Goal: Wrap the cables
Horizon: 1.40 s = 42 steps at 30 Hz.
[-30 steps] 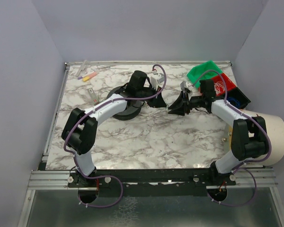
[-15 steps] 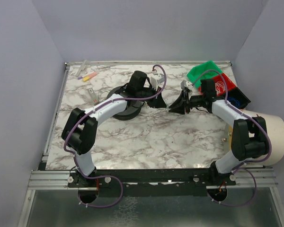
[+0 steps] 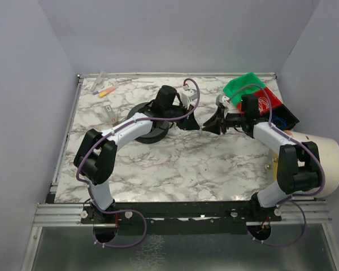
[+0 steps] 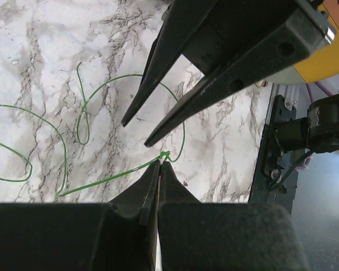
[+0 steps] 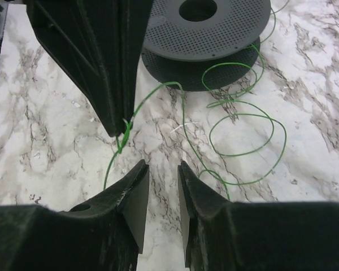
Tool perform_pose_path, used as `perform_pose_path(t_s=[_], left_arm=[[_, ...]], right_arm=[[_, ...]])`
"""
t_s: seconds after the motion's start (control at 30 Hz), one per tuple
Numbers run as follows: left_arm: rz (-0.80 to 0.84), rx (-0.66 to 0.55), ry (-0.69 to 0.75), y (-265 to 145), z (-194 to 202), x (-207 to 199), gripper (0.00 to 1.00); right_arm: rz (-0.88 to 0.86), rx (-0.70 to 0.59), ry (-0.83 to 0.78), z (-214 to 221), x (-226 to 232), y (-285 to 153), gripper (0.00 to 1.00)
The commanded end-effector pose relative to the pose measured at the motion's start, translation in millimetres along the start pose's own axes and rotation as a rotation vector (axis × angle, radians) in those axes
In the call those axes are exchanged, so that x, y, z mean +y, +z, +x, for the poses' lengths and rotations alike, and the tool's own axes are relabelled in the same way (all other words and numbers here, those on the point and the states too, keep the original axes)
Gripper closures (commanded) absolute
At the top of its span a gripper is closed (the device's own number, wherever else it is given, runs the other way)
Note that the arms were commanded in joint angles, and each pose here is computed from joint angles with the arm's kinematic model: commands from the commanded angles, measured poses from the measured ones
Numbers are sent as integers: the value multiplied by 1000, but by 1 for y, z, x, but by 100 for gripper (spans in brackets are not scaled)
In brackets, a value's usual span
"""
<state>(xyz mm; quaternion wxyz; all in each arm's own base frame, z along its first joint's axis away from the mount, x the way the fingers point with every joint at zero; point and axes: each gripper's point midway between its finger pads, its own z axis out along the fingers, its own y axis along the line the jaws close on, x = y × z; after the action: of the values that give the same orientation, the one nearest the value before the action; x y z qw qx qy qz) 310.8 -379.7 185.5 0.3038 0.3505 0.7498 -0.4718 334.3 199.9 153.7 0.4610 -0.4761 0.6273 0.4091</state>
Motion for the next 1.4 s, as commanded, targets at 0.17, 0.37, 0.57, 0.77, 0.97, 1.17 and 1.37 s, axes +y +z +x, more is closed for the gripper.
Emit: perform_pose_path(t_s=[0.17, 0.37, 0.57, 0.77, 0.97, 1.17, 1.37], left_arm=[[20, -25, 16, -1, -7, -9, 100], [11, -27, 9, 1, -8, -6, 100], [-30, -37, 5, 0, -9, 0, 100], [-97, -49, -9, -1, -10, 11, 100], [-127, -53, -43, 1, -5, 19, 100], [-116, -47, -62, 5, 1, 19, 100], [-105, -41, -65, 7, 3, 17, 100]], right_arm=[[-94, -17, -29, -3, 25, 17, 67], [-111, -37, -24, -8, 30, 16, 67], [-108, -2, -21, -2, 29, 15, 66], [-99, -13, -17, -7, 28, 15, 66], [-28, -40, 5, -13, 18, 16, 66], [61, -61, 18, -16, 6, 15, 68], [85, -62, 31, -15, 2, 15, 71]])
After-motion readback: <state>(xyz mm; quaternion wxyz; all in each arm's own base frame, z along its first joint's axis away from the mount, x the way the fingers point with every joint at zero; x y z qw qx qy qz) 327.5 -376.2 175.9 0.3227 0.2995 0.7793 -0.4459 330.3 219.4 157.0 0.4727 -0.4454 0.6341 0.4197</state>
